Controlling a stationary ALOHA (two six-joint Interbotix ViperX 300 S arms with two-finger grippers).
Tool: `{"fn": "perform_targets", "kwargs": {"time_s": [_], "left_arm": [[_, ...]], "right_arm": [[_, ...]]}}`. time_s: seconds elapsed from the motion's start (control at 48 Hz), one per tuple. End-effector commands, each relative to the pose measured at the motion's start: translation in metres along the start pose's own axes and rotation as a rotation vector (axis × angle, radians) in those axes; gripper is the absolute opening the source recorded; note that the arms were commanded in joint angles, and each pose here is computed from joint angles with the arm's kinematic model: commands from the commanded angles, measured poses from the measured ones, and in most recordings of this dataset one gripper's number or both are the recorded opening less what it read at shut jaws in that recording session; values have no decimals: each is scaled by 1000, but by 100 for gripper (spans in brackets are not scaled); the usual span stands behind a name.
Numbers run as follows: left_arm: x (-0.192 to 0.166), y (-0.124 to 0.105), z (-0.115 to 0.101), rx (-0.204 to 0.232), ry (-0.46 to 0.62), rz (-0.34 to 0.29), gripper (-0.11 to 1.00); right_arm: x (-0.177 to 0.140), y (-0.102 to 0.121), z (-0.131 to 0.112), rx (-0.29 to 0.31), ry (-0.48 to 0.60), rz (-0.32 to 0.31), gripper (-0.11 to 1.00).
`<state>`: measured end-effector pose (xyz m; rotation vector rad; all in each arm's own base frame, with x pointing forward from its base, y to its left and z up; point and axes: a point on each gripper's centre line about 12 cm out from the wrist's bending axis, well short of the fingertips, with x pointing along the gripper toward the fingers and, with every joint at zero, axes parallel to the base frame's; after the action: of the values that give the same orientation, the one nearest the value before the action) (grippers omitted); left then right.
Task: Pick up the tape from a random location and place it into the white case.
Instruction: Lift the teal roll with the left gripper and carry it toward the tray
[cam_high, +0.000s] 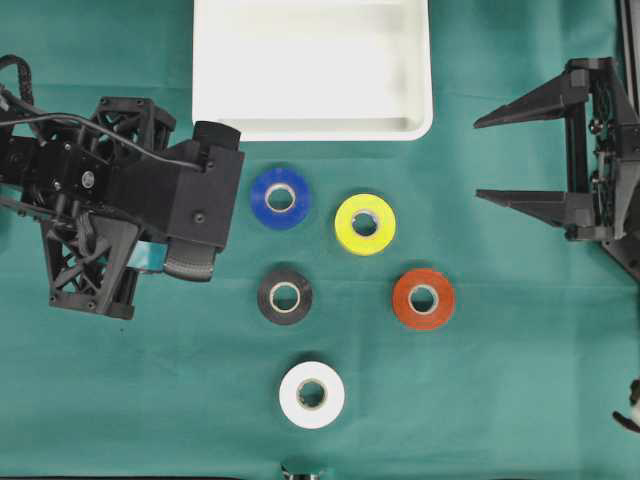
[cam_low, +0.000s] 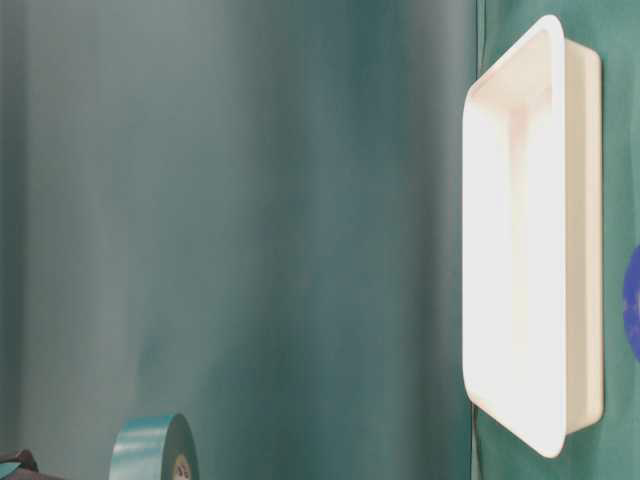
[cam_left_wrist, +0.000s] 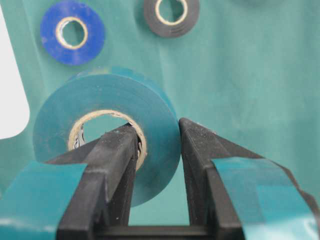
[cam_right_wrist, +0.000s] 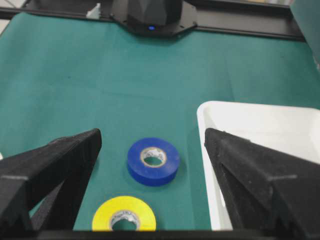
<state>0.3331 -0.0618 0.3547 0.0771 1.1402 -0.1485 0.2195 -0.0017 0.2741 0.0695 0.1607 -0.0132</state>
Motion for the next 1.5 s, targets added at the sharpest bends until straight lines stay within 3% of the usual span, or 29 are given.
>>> {"fn": "perform_targets", "kwargs": {"time_s": [0.0,0.584,0.959,1.314,1.481], "left_arm": [[-17,1,4,0,-54,3,21],[-17,7,4,-17,-54,11,21],[-20,57,1,-129,-57,77,21],[-31,124,-22,-263,-39,171,21],[-37,143,-33,-293,-34,201,21]], "right_arm": [[1,0,11,3,-26,0,92],[1,0,10,3,-25,0,92],[1,1,10,3,-18,1,92],[1,1,9,3,-15,1,92],[1,1,9,3,-15,1,92]]}}
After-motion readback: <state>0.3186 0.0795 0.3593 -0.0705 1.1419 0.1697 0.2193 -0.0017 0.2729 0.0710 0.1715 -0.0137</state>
